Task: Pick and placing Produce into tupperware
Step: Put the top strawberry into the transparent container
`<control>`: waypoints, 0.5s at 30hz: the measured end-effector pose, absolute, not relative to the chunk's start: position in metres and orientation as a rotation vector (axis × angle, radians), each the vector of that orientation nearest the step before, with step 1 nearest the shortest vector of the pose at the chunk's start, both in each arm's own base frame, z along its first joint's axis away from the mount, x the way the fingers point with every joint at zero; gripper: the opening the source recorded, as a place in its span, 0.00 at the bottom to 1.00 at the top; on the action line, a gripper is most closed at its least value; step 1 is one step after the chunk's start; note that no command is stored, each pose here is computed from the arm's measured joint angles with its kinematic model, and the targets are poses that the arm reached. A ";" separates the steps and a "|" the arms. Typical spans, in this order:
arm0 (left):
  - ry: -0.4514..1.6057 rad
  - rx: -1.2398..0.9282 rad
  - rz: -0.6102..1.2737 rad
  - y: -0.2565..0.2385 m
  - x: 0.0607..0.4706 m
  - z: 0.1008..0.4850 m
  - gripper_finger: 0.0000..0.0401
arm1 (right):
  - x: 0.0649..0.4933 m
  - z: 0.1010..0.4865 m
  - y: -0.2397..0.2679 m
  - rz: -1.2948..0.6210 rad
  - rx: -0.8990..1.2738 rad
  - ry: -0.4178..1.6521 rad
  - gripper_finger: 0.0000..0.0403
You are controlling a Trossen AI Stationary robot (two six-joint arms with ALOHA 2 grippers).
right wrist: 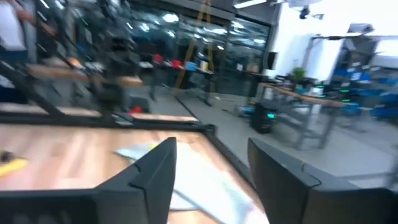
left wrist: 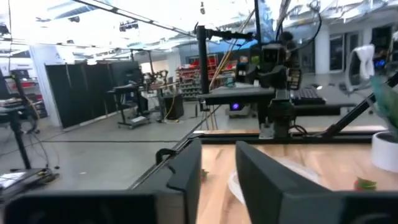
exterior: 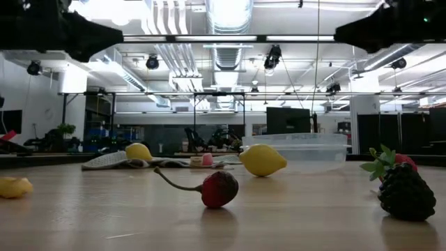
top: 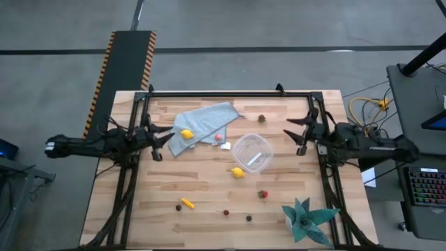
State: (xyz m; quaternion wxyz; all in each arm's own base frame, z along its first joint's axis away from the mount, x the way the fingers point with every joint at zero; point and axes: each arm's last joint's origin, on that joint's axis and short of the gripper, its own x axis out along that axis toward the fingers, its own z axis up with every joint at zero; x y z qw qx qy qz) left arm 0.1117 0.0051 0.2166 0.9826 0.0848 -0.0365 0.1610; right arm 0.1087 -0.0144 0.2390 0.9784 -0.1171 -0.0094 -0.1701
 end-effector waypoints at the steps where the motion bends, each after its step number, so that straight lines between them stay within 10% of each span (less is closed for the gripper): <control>1: -0.057 0.177 0.339 0.005 0.114 0.220 0.27 | 0.112 0.245 -0.015 -0.363 -0.256 0.018 0.51; 15: 0.071 0.295 0.386 0.005 0.159 0.255 0.34 | 0.187 0.269 -0.045 -0.606 -0.450 0.687 0.54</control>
